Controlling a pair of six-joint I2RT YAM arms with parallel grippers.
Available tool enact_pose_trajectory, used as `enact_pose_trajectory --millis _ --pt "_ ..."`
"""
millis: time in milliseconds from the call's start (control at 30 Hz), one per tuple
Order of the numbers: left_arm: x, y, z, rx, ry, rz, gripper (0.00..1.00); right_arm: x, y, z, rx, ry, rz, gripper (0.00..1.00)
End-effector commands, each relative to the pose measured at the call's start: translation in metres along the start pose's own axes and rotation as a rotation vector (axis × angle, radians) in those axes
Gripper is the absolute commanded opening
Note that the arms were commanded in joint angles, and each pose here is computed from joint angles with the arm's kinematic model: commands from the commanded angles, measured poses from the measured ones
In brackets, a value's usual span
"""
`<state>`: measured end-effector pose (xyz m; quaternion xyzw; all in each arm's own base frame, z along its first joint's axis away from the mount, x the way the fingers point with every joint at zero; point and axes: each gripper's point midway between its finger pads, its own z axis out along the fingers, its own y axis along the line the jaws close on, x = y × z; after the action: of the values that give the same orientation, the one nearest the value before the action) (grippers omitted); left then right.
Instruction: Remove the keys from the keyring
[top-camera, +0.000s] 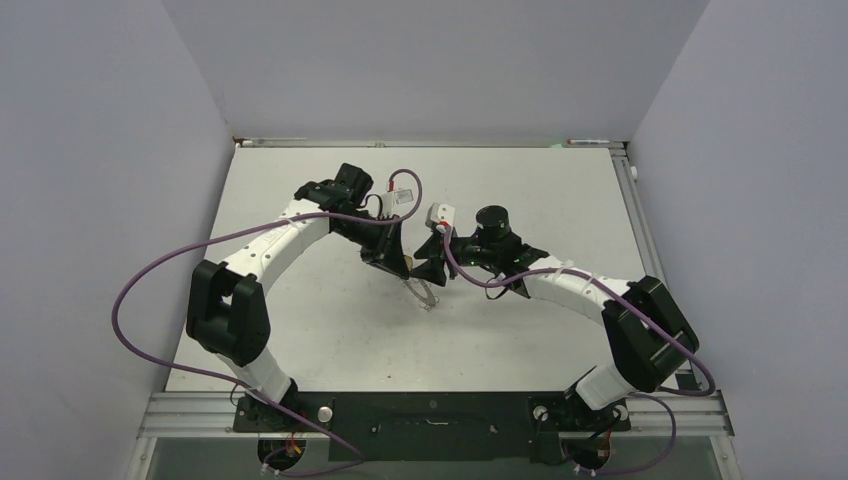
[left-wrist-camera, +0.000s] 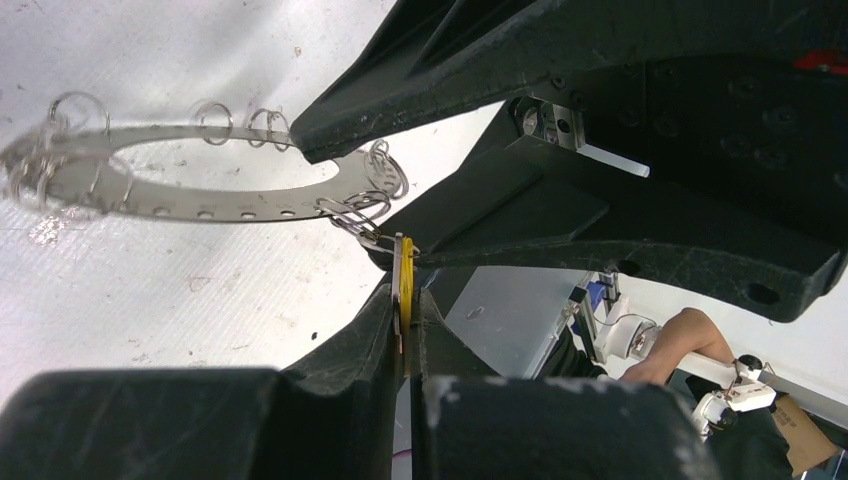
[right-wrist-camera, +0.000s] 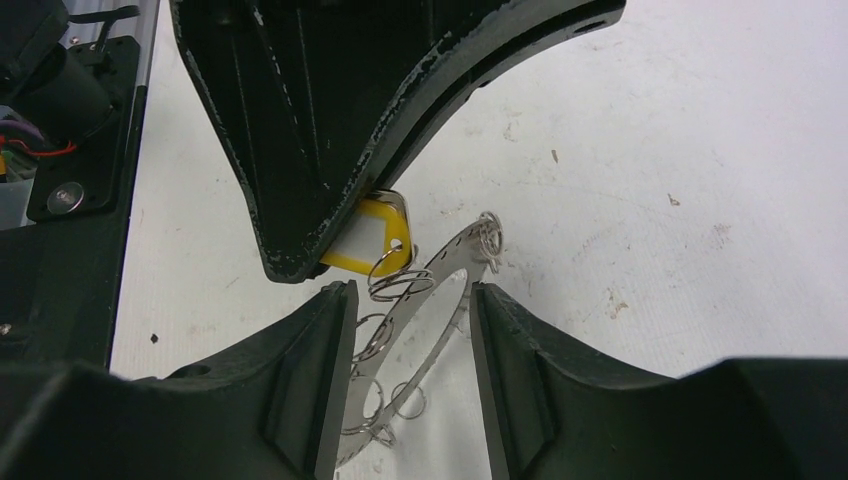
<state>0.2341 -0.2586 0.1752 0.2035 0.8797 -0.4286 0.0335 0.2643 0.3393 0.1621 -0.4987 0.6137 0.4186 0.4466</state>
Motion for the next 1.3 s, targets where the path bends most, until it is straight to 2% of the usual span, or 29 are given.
enact_pose_trajectory --millis 0,267,500,833,1033,1267 --pt "-0.010 -0.027 -0.014 0.051 -0.051 0.083 0.00 -0.028 0.001 0.005 -0.022 -0.076 -0.067 0.46" --pt "-0.010 -0.026 -0.014 0.051 -0.050 0.079 0.00 -0.029 0.000 0.008 -0.010 -0.073 -0.067 0.47" --pt "-0.008 -0.026 -0.014 0.052 -0.049 0.076 0.00 -0.027 -0.009 0.009 0.042 -0.057 -0.065 0.43" --pt "-0.011 -0.021 -0.017 0.061 -0.070 0.044 0.00 -0.021 -0.011 0.005 0.062 -0.029 -0.073 0.18" --pt "-0.019 -0.007 -0.024 0.047 -0.104 -0.008 0.00 -0.017 -0.010 0.004 0.056 -0.016 -0.074 0.07" --pt "-0.025 0.013 -0.027 -0.002 -0.127 -0.060 0.00 -0.015 -0.009 0.001 0.051 -0.011 -0.071 0.05"
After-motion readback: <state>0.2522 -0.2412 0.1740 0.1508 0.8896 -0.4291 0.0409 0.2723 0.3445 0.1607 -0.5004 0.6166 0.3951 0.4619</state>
